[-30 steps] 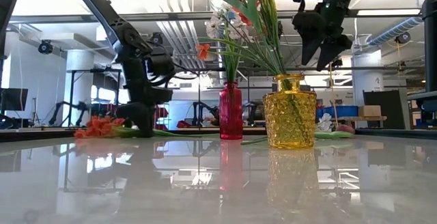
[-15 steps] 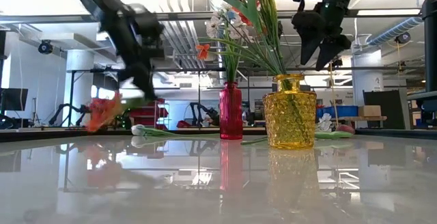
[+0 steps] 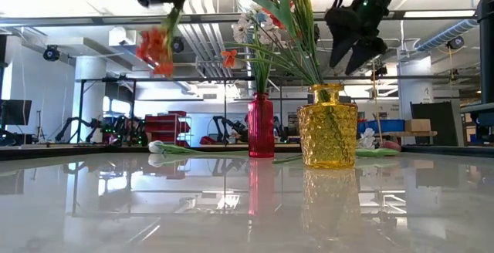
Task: Sort flowers into vase by color
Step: Put the orange flowers into the yellow vase
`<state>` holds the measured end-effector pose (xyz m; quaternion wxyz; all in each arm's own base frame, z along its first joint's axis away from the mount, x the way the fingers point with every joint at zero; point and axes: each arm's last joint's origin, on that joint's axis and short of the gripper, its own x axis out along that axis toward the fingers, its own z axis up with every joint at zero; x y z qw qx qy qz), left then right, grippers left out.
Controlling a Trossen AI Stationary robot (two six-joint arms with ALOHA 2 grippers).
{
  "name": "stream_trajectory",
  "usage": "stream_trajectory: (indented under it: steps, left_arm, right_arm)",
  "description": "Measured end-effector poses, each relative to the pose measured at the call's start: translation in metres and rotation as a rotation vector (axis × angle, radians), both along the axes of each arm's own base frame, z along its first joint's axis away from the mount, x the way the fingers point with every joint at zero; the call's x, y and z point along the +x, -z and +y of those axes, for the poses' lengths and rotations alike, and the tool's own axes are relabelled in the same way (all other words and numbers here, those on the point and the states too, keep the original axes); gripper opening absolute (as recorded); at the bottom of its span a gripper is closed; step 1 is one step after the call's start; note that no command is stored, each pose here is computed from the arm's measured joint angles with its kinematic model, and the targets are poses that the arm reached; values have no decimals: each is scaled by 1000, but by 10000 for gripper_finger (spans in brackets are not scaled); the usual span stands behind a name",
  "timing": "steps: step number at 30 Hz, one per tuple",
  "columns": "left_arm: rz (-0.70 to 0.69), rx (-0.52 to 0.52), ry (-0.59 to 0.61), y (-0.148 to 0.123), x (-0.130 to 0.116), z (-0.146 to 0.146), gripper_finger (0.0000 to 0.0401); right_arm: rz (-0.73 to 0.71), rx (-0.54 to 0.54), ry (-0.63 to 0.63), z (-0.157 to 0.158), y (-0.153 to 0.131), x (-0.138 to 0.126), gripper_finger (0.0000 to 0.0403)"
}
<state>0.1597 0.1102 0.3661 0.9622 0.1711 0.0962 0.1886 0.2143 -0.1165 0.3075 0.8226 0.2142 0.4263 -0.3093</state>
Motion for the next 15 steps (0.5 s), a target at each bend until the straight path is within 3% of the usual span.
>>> stream_trajectory:
  steps: [5, 9, 15]
  left_arm:
    - [-105, 31, 101, -16, -8, -28, 0]
    - [-235, 95, 248, -31, -6, -55, 0]
    - [-415, 146, 454, -48, -2, -90, 0]
  right_arm:
    - [-74, -65, -31, 4, -24, -8, 325]
    - [-216, -149, -64, 15, -54, -14, 325]
    - [-402, -251, -198, 45, -93, -25, 325]
